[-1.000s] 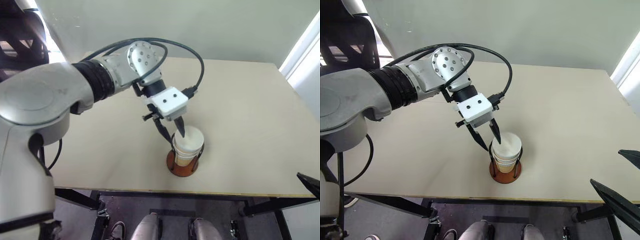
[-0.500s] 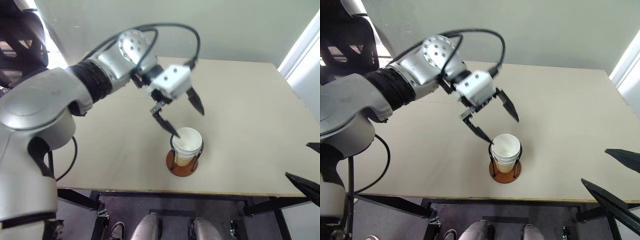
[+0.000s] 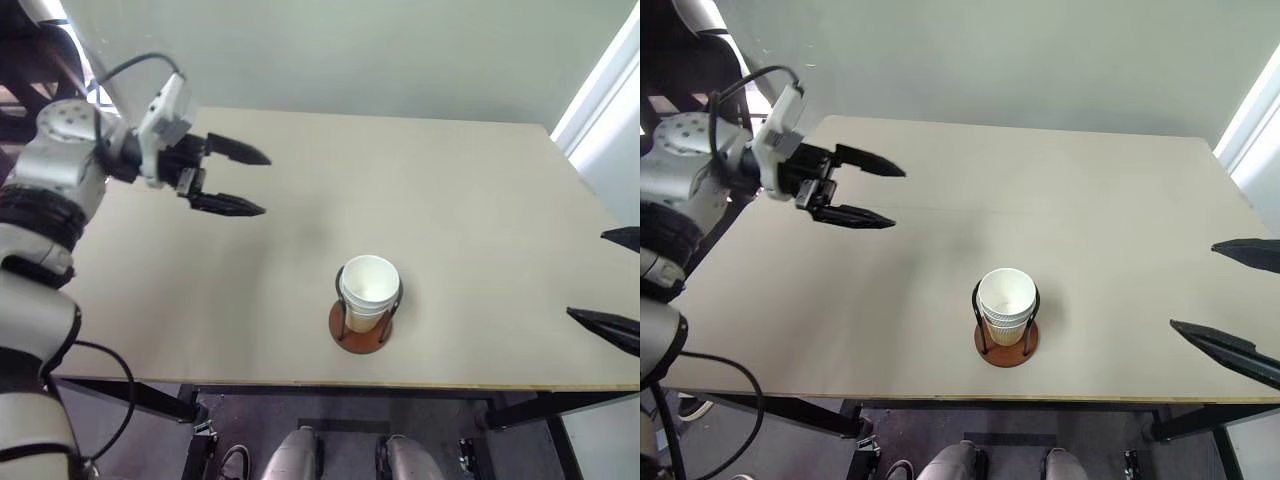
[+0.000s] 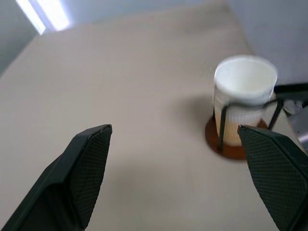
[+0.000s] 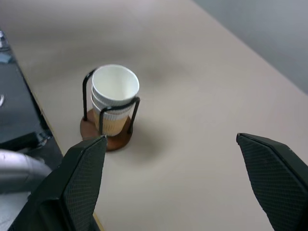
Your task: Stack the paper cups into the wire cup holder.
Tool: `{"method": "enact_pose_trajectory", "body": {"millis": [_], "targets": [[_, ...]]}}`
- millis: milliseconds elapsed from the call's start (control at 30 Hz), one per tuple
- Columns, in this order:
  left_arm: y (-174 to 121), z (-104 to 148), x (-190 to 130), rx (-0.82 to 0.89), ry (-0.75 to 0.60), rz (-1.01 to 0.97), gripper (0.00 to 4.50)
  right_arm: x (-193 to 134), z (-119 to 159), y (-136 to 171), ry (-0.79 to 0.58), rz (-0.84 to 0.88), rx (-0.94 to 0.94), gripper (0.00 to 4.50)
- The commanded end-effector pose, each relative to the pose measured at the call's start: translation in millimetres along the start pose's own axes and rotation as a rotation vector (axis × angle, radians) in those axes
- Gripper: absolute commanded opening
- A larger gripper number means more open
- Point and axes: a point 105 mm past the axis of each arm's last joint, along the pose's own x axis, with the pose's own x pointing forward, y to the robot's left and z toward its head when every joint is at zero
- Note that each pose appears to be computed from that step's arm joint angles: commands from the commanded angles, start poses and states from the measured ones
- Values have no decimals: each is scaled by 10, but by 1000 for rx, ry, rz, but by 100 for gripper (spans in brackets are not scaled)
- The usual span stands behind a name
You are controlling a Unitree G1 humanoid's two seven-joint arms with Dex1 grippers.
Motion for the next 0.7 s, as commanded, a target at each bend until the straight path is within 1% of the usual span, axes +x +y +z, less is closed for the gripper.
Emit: {"method": "enact_pose_trajectory", "body": {"millis": [33, 167, 300, 400, 700], "targets": [[-95, 39, -162, -8, -13, 10, 450, 16, -71, -119, 9, 18, 6, 447], [-239, -59, -355, -58, -18, 68, 450, 145, -123, -208, -1, 73, 10, 447], [-294, -105, -390, -84, -37, 129, 450, 189, -127, -314, -33, 67, 15, 447], [-372, -154, -387, -113, -55, 155, 450, 275, -130, -324, -55, 83, 25, 447], [-384, -167, -408, -126, -60, 207, 450, 287, -126, -360, -42, 94, 20, 447]]}}
